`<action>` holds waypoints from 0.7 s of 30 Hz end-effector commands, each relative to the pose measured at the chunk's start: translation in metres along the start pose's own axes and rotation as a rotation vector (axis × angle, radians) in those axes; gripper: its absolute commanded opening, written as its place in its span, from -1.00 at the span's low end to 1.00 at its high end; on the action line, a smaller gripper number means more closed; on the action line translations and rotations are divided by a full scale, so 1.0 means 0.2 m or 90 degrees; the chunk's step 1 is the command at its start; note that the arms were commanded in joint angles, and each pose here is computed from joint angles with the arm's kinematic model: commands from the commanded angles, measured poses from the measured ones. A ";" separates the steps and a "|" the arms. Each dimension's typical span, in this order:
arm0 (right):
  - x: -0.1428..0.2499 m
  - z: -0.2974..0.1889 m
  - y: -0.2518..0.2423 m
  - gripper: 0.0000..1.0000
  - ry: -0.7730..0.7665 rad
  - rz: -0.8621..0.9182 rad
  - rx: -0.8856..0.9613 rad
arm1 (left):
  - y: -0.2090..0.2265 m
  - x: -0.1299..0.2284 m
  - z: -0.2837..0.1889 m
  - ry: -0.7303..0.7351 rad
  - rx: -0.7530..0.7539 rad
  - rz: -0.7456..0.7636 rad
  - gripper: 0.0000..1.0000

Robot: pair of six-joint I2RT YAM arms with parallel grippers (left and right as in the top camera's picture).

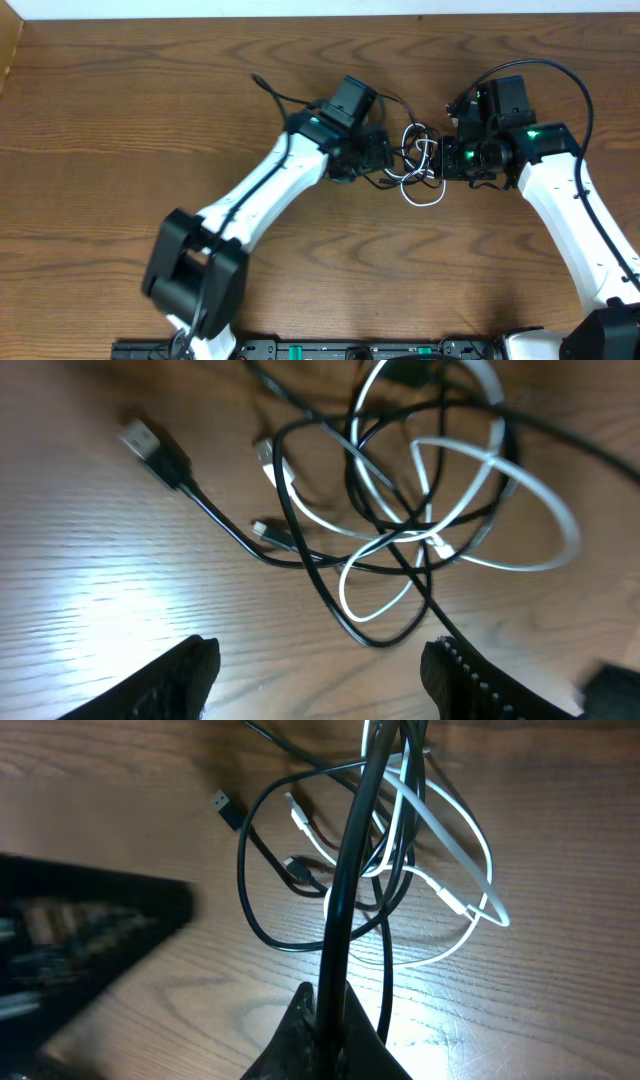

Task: Untangle cables

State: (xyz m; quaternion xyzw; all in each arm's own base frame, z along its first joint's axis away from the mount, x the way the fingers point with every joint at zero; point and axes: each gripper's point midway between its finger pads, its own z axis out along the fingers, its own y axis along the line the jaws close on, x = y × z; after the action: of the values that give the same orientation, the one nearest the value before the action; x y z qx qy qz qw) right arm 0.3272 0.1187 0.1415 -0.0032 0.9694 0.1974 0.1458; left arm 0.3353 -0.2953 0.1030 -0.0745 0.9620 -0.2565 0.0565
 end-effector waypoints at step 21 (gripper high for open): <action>0.00 -0.03 -0.11 -0.98 -0.015 0.031 0.078 | -0.19 -0.19 -0.01 -0.059 0.133 0.061 -0.86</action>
State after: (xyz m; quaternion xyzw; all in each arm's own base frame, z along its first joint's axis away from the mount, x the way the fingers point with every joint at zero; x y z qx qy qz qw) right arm 0.3250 0.1118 0.1390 0.0023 0.9736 0.1778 0.1431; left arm 0.3595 -0.3310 0.0585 -0.0926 0.9449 -0.3115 0.0393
